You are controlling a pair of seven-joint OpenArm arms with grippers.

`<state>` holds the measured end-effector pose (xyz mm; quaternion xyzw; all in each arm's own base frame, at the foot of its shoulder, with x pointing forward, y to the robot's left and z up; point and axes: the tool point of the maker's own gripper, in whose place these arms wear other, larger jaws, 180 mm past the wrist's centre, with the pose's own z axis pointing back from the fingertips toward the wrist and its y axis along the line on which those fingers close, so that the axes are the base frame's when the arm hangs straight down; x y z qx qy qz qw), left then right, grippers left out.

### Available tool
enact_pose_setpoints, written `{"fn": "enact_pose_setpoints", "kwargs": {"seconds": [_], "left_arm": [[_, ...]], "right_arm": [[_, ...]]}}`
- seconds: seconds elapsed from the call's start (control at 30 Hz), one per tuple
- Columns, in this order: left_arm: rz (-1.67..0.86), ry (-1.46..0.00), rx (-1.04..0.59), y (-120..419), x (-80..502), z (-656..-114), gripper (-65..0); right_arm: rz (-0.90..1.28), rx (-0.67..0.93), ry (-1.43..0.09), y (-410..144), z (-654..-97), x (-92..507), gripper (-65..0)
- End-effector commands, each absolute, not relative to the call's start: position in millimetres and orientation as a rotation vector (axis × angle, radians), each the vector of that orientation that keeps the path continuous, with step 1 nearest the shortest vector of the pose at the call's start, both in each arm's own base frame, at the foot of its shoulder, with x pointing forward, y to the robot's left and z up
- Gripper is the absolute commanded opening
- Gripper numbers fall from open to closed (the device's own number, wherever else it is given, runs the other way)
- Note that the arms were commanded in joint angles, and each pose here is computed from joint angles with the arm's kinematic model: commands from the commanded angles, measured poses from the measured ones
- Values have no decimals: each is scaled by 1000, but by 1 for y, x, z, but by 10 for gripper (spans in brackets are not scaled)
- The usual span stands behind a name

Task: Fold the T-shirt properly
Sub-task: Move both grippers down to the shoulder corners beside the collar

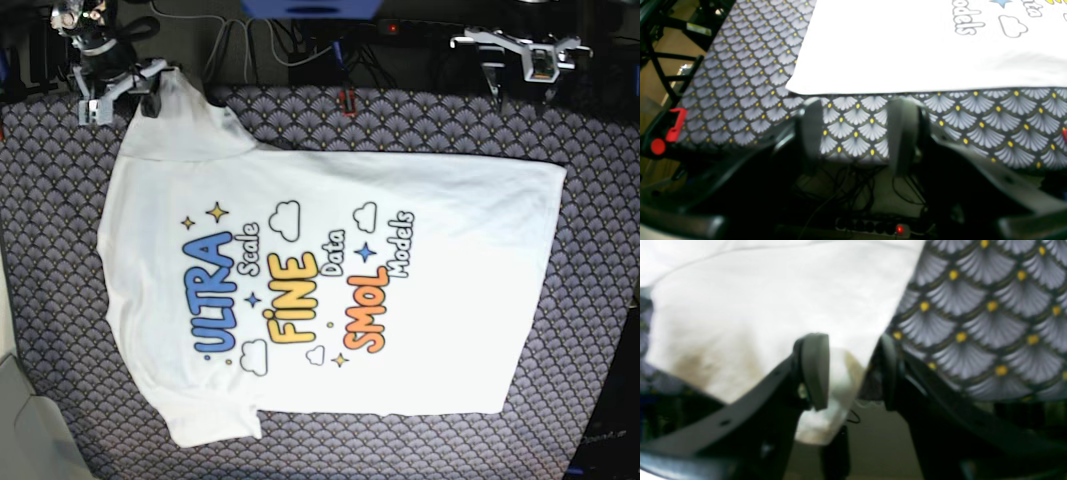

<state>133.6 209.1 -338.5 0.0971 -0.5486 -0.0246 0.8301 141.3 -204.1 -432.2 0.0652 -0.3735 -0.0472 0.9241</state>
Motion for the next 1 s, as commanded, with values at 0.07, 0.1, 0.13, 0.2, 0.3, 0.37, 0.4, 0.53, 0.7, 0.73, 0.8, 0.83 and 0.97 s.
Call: {"fn": "enact_pose_setpoints", "kwargs": {"seconds": [0.07, 0.1, 0.13, 0.2, 0.3, 0.37, 0.4, 0.53, 0.7, 0.73, 0.8, 0.83, 0.97], "left_arm": [[-54, -1213, 220, 211, 141, -327, -343], [-54, -1221, 222, 211, 144, -326, -343], [-53, -1227, 222, 212, 146, -326, -343], [-50, -1225, 223, 212, 147, -328, -343], [-46, -1236, 226, 214, 153, -329, -343], [-43, -1242, 229, 215, 156, -329, -343], [-39, -1246, 229, 215, 158, -330, -343], [-16, -1240, 267, 230, 163, -338, -343], [81, -1255, 355, 260, 169, -339, -341], [97, -1256, 366, 264, 170, -340, -337], [114, -1258, 384, 272, 172, -342, -316], [119, -1256, 386, 274, 173, -344, -306], [135, -1249, 393, 280, 180, -352, -286]], "right_arm": [[-86, 144, -647, -200, -453, 115, -398], [-90, 147, -637, -200, -456, 113, -405], [-92, 149, -632, -200, -458, 111, -421], [-93, 149, -626, -200, -460, 110, -467], [-93, 149, -625, -200, -460, 109, -554], [-93, 149, -625, -200, -460, 109, -613], [-93, 149, -625, -200, -460, 109, -644], [-76, 167, -623, -192, -461, 111, -650], [-73, 171, -625, -191, -460, 111, -650], [-72, 170, -627, -191, -460, 112, -650], [-72, 171, -628, -191, -460, 113, -650], [-70, 170, -634, -191, -459, 115, -650], [-67, 168, -644, -191, -458, 120, -650]]}}
